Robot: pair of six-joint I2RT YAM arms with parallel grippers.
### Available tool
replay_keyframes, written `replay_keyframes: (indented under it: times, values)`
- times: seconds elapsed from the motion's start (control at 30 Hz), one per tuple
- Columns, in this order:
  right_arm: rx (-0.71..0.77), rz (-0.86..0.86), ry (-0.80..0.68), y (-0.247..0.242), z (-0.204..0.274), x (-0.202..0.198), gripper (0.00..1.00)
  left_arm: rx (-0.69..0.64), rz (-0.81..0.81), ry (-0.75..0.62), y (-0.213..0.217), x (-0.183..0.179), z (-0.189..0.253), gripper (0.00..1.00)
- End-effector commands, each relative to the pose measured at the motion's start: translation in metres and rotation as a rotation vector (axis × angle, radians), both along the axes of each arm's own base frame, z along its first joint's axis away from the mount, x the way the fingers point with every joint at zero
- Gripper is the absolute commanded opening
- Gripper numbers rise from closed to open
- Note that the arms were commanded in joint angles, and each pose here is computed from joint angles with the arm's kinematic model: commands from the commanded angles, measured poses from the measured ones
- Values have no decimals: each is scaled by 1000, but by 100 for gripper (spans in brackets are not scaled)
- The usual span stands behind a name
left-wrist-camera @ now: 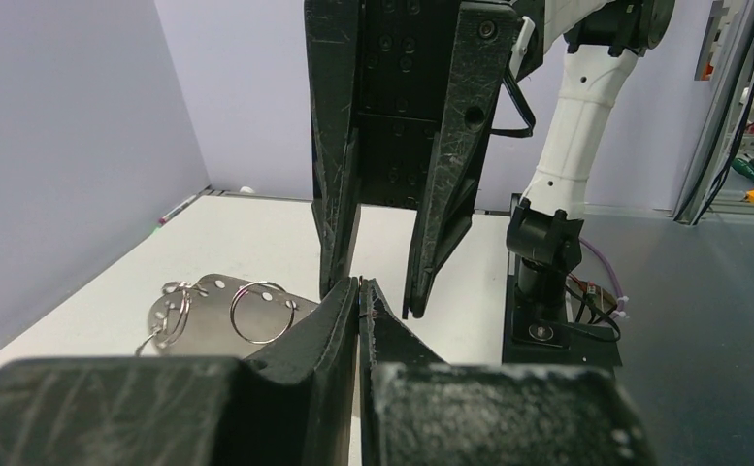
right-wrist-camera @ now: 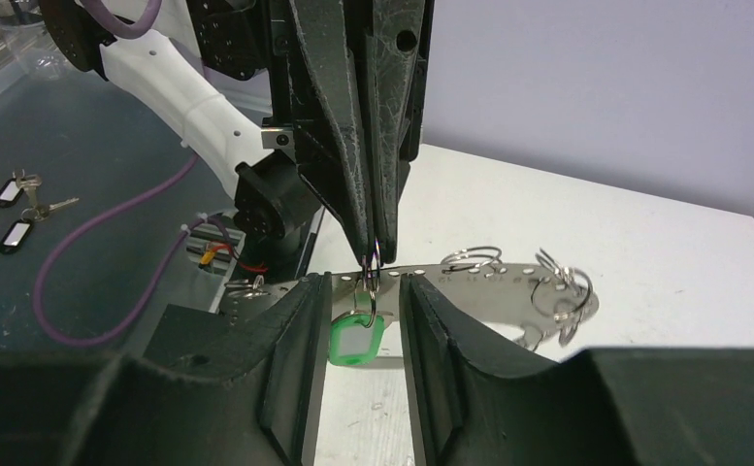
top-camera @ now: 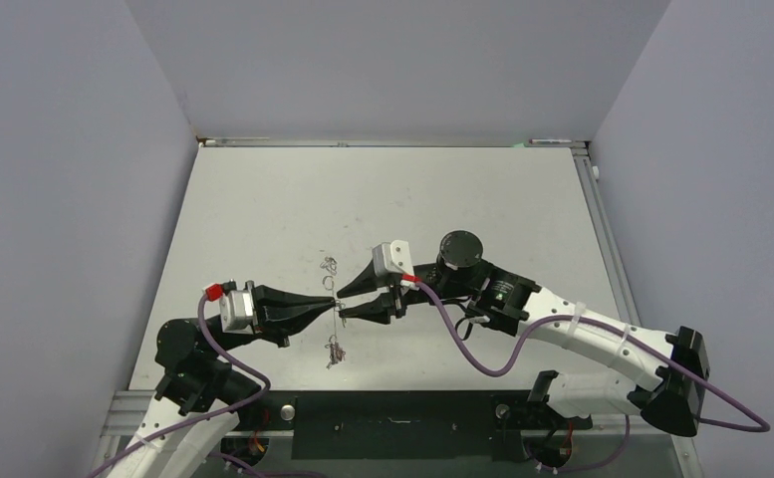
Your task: Put the keys on the keyring
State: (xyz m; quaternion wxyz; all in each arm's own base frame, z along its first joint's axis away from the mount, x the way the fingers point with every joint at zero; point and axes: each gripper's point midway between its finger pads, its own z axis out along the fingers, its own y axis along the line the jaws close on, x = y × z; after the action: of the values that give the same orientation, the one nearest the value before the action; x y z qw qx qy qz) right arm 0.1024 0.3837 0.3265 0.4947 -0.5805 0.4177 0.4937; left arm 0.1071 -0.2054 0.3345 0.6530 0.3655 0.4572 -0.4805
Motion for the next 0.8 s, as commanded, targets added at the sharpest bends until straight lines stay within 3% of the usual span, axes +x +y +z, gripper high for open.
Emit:
replay_keyframes:
  times: [0.0,0.17,0.37,0.67,0.77]
  values:
    - [61,37,-14,5,12,-2,33,-56,28,-61,6,-2,21,0]
    - [61,44,-8,8,10,-3,32,-60,39,-60,7,-1,22,0]
    - [59,54,-4,10,9,-3,17,-67,56,-55,9,2,23,0]
    - [49,59,-1,16,6,0,24,-72,64,-56,10,3,24,0]
    - [47,59,-1,17,5,0,22,-74,71,-57,11,3,25,0]
